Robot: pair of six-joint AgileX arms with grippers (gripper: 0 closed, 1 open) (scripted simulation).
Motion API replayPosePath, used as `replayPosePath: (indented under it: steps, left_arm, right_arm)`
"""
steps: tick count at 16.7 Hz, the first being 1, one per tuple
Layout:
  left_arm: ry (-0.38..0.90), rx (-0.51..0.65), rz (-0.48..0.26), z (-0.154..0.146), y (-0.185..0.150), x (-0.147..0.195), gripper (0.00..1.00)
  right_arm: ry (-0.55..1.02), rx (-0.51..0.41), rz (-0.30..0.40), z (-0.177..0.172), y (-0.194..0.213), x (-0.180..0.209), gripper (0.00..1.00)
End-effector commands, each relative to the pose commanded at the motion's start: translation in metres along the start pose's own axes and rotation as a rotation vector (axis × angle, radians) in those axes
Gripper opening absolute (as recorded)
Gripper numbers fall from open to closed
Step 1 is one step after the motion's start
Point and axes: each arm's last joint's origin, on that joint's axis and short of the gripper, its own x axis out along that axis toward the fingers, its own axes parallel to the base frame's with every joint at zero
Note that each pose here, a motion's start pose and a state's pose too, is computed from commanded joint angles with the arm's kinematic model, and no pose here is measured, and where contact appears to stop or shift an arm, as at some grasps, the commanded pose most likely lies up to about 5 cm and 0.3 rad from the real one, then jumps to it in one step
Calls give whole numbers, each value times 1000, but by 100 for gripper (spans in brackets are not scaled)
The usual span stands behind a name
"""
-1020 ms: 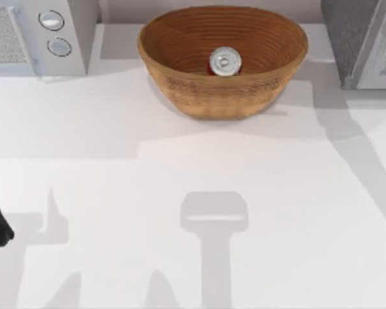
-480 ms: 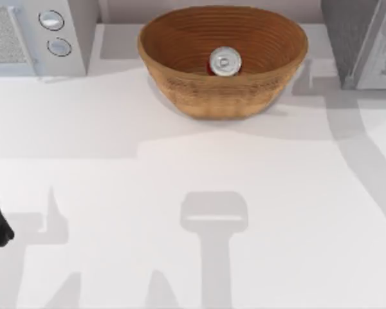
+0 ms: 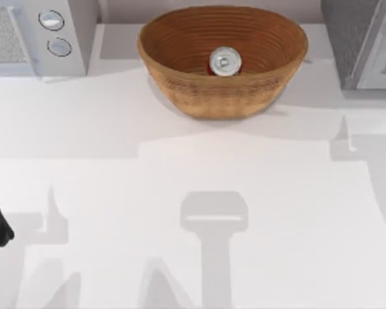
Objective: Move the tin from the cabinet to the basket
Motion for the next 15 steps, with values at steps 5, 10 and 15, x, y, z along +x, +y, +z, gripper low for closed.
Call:
replayPosePath:
  steps: [5,10,15]
  left_arm:
    - [0,0,0,0,0,0,100]
    - [0,0,0,0,0,0,100]
    - [0,0,0,0,0,0,100]
  right_arm:
    - [9,8,9,-114,-15,-33,100]
    - [-25,15,8,-193,-20,-40,100]
    - [-40,17,6,-209,-22,-40,100]
